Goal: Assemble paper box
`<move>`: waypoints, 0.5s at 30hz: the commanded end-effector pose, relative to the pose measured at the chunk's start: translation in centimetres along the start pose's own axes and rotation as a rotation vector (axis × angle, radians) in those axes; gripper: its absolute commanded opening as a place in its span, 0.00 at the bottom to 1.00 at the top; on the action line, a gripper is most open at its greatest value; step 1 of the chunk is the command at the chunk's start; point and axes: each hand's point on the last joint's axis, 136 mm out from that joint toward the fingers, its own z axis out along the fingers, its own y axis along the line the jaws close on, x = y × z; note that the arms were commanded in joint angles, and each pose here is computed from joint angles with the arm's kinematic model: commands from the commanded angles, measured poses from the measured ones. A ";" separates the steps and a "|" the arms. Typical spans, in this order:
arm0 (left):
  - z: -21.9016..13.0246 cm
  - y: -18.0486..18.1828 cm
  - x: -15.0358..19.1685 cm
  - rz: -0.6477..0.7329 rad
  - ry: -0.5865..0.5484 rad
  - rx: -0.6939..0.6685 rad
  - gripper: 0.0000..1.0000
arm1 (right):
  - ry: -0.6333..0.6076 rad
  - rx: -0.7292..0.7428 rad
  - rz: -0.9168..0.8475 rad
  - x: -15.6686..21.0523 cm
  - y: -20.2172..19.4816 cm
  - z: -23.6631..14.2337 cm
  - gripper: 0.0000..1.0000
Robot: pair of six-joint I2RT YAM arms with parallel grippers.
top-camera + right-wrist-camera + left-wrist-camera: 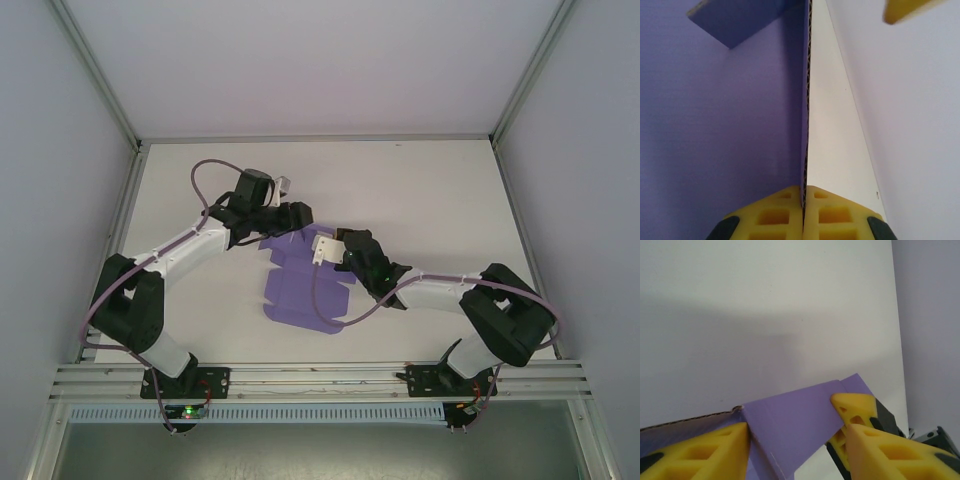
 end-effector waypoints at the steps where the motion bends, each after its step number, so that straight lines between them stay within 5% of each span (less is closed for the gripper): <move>1: 1.3 -1.4 0.2 -0.017 0.014 0.077 0.46 | -0.079 0.000 0.028 -1.8 -0.1 -0.7 0.00; 11: 1.4 0.0 0.4 -0.036 0.009 -0.019 0.11 | -0.077 0.013 0.020 -1.7 -0.2 -0.8 0.00; 14: 1.2 0.1 0.4 -0.032 0.007 -0.027 0.12 | -0.066 0.025 0.019 -1.5 -0.3 -0.7 0.00; 15: 1.1 0.1 0.4 -0.024 0.006 -0.034 0.21 | -0.063 0.029 0.020 -1.4 -0.4 -0.7 0.00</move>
